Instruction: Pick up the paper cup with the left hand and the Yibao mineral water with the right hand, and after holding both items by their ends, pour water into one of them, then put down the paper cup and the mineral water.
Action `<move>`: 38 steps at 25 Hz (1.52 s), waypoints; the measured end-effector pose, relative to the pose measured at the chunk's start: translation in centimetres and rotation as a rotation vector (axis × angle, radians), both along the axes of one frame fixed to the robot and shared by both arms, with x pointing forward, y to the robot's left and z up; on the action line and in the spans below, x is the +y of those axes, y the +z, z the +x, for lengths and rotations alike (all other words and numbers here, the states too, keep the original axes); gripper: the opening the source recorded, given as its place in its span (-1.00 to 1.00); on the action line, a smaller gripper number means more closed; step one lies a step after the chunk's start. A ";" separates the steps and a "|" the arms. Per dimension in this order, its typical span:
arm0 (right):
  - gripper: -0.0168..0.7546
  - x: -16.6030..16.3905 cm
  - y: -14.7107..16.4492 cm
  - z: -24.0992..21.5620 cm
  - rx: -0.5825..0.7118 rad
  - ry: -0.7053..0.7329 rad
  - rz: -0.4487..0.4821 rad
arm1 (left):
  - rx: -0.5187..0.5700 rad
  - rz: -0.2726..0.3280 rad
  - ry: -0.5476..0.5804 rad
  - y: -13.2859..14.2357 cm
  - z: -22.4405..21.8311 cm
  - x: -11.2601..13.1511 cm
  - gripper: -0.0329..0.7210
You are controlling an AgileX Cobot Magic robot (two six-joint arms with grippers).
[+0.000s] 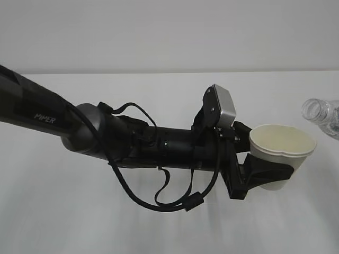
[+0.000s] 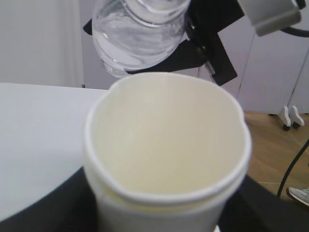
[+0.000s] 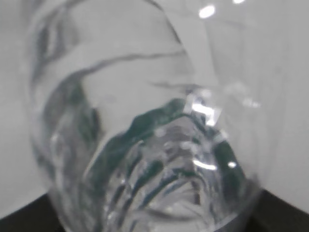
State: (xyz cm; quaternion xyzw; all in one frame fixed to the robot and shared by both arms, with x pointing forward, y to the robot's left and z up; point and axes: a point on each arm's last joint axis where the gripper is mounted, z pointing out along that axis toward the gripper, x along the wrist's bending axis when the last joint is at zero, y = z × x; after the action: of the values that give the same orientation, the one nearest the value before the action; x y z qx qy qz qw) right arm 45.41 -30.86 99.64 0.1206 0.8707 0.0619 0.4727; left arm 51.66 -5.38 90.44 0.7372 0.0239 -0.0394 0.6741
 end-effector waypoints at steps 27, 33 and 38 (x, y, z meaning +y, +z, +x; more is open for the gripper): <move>0.23 -0.3 -0.2 -0.1 0.027 0.057 -0.141 | 0.018 0.015 -0.021 -0.1 -0.2 0.0 0.31; 0.23 -0.3 -0.2 -0.1 0.029 0.070 -0.164 | 0.017 0.021 -0.029 -0.2 -0.3 0.0 0.31; 0.23 -0.3 -0.2 -0.1 0.031 0.077 -0.176 | 0.018 0.022 -0.030 -0.2 -0.3 0.0 0.31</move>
State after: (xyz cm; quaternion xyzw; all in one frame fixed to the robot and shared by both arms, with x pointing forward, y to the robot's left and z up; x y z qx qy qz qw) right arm 45.26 -31.20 99.44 0.0459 0.8839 0.0012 0.4654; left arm 51.37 -5.35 90.25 0.7444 0.0190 -0.0558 0.6651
